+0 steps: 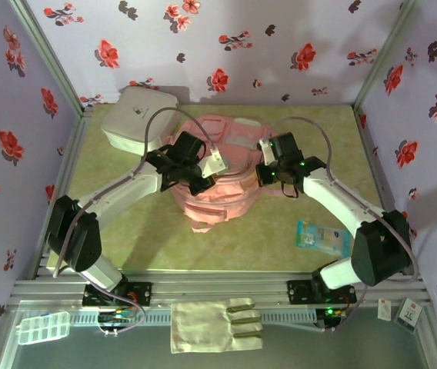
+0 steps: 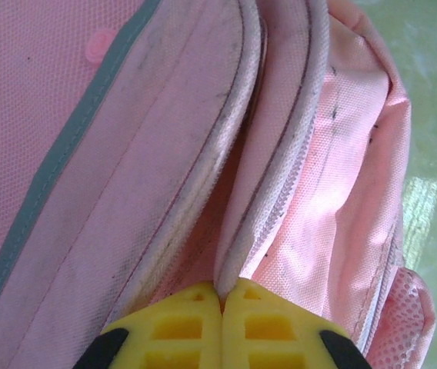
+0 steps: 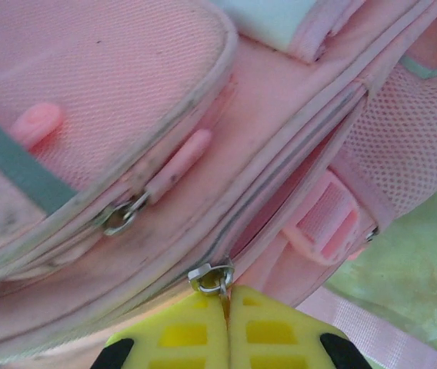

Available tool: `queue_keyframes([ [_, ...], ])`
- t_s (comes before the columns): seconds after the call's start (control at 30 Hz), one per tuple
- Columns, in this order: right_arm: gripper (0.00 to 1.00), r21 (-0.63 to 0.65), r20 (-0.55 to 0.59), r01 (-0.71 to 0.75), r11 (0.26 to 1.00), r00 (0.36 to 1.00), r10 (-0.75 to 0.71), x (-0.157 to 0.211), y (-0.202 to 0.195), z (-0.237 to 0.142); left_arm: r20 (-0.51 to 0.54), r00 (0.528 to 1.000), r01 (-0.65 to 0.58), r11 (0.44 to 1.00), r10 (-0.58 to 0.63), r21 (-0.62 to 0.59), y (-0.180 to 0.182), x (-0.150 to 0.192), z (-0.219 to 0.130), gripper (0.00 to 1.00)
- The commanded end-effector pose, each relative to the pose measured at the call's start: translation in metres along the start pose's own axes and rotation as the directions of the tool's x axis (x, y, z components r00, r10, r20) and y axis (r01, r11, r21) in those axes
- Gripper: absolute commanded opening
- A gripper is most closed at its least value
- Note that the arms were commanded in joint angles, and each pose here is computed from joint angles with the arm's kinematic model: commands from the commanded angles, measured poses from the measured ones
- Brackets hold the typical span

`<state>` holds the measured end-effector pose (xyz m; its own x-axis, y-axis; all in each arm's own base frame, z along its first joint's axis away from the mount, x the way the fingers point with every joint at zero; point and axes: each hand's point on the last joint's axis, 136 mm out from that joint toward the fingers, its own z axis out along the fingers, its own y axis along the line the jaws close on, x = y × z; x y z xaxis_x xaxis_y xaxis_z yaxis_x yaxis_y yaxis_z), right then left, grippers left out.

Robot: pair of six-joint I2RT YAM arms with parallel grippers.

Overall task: Pack the student bag
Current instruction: Zip the student bag at the center of the table.

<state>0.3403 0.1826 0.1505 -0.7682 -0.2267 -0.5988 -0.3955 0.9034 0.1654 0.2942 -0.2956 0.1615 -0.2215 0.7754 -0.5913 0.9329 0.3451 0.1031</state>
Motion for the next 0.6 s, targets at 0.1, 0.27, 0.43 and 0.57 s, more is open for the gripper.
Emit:
queue_keyframes([
  [0.1,0.03,0.117,0.017,-0.072,0.99,0.997,0.071,-0.03,-0.048,0.019,-0.124,0.992,0.018,0.998,-0.01,0.057,-0.019,0.038,-0.011,0.0],
  [0.27,0.09,0.212,0.05,-0.188,0.959,0.982,0.181,-0.044,-0.081,0.026,-0.135,0.991,0.02,0.997,-0.009,0.076,-0.024,0.042,-0.012,0.0],
  [0.43,0.14,0.264,0.075,-0.259,0.929,0.966,0.248,-0.053,-0.093,0.03,-0.132,0.991,0.026,0.995,-0.013,0.093,-0.026,0.041,-0.01,0.0],
  [0.57,0.25,0.214,0.064,-0.262,0.941,0.965,0.254,-0.054,-0.082,0.023,-0.106,0.994,0.025,0.996,-0.016,0.083,-0.023,0.034,-0.01,0.0],
])
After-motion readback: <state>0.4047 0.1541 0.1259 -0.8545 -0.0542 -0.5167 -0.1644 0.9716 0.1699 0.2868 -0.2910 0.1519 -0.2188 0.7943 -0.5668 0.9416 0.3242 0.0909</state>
